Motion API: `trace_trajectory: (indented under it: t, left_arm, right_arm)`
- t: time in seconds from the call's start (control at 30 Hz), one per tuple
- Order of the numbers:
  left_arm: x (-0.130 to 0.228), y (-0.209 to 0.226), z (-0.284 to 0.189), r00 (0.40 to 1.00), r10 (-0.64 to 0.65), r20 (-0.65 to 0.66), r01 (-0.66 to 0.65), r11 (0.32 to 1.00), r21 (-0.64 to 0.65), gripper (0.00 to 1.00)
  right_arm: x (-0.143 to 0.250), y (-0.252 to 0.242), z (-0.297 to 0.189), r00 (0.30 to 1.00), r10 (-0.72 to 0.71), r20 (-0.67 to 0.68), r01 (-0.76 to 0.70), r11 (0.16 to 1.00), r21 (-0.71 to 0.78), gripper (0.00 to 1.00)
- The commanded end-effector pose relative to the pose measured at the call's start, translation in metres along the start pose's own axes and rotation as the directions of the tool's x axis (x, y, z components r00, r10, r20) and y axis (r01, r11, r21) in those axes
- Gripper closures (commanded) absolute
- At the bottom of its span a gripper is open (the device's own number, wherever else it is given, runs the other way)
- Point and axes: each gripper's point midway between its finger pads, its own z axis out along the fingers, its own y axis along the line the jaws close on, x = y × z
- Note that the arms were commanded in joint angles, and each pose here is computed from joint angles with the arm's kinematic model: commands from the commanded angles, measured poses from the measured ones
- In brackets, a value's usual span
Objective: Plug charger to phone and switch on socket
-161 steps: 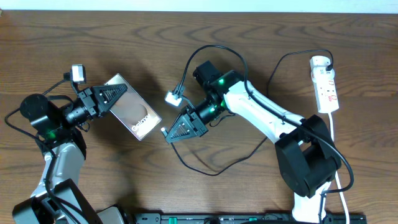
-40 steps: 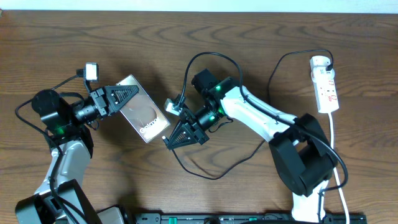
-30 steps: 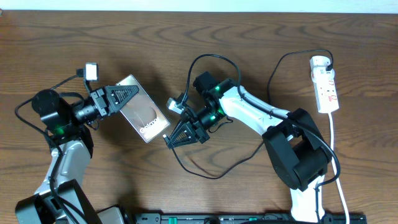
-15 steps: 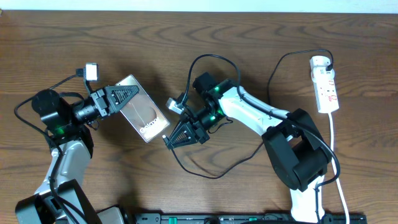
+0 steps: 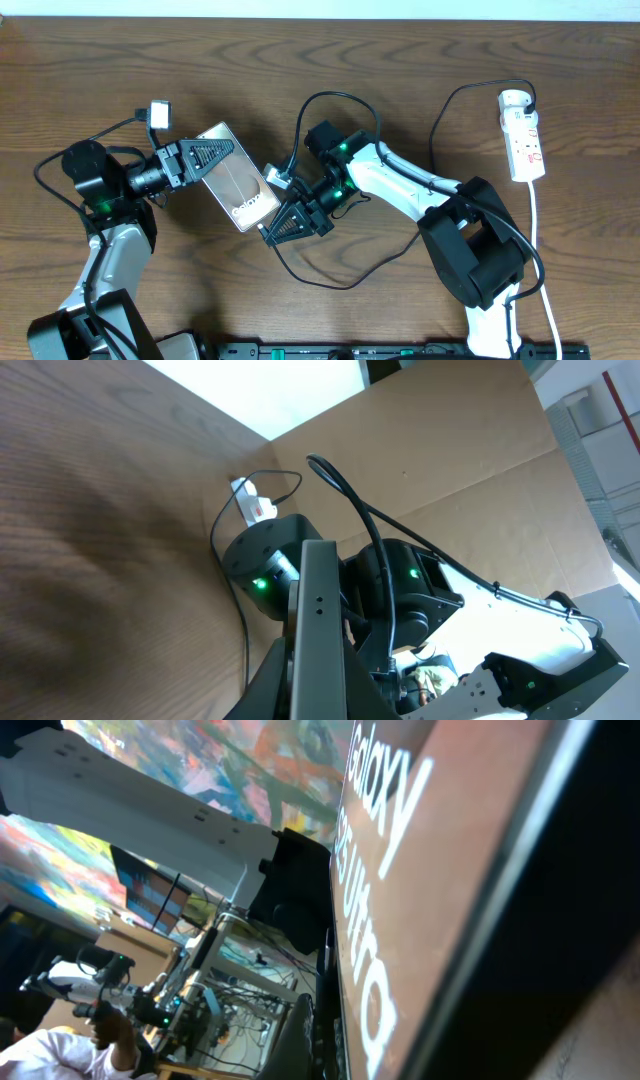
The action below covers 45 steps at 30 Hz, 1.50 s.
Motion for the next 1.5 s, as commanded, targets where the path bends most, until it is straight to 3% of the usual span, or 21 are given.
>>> trace_trajectory:
  t: [0.0,1.47]
  left_arm:
    - [-0.001,-0.007,0.001,1.000,0.013,-0.021,-0.013,1.000,0.013,0.93]
    - [0.000,-0.005,0.001,0.999,0.034,-0.022,-0.033,0.999,0.013,0.93]
  right_arm:
    - [0.004,-0.002,0.003,1.000,-0.007,-0.006,0.007,1.000,-0.007,0.99]
    - [0.001,-0.005,-0.008,1.000,0.006,0.017,-0.006,1.000,0.011,0.99]
